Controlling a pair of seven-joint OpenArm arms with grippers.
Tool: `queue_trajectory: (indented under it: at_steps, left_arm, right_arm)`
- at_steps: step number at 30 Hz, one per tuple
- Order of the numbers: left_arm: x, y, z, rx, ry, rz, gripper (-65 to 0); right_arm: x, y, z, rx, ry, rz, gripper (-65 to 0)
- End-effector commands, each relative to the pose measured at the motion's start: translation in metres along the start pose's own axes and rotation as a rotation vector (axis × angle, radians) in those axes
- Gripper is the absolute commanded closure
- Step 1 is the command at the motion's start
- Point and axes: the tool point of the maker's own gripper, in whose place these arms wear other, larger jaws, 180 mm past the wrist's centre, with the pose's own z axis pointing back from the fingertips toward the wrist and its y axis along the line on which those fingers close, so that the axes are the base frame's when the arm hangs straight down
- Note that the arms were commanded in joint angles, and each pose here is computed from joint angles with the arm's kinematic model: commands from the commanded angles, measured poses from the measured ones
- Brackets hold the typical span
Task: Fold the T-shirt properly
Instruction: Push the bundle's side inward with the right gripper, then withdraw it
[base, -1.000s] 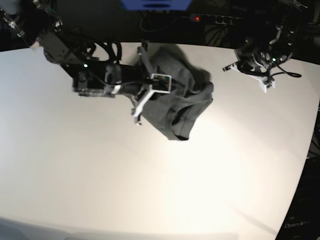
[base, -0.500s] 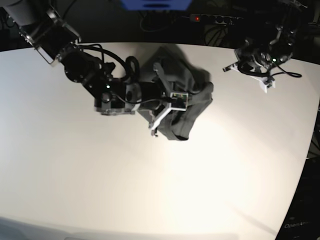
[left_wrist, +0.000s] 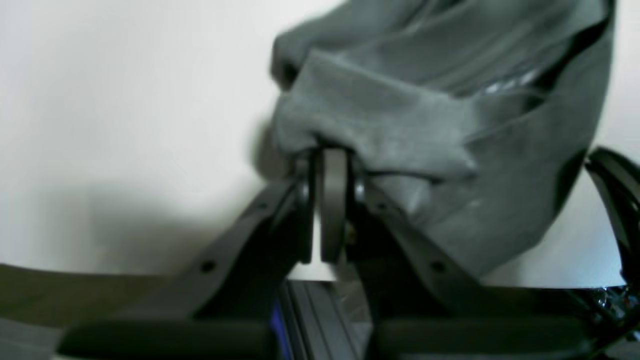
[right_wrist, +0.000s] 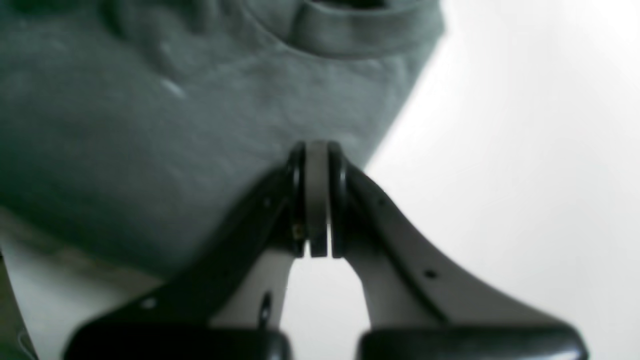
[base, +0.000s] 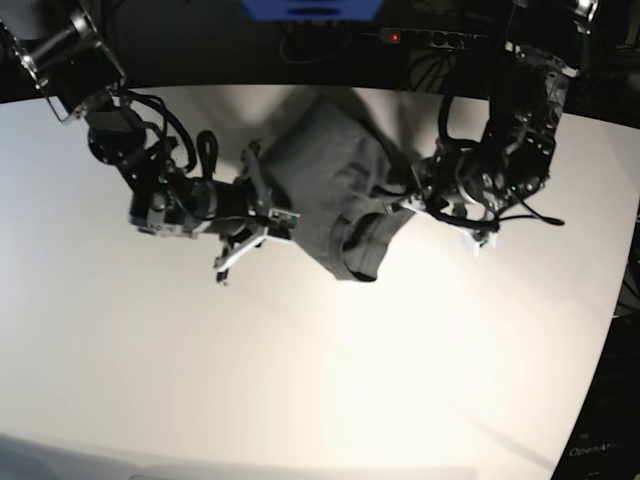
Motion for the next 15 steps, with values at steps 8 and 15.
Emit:
queue_trajectory:
  at_steps: [8,15]
  left_arm:
    - [0.014,0.017,-0.012,0.059,0.008,0.027,-3.1]
    - [0.038,0.030,-0.016,0.150,-0.084,0.006,-3.1]
  right_arm:
    - [-0.030,-0.086,0.063,-0.296,-0.011,-0.143,-0.3]
    - [-0.073,-0.130,0.120,-0.525,-0.007,-0.322,-0.3]
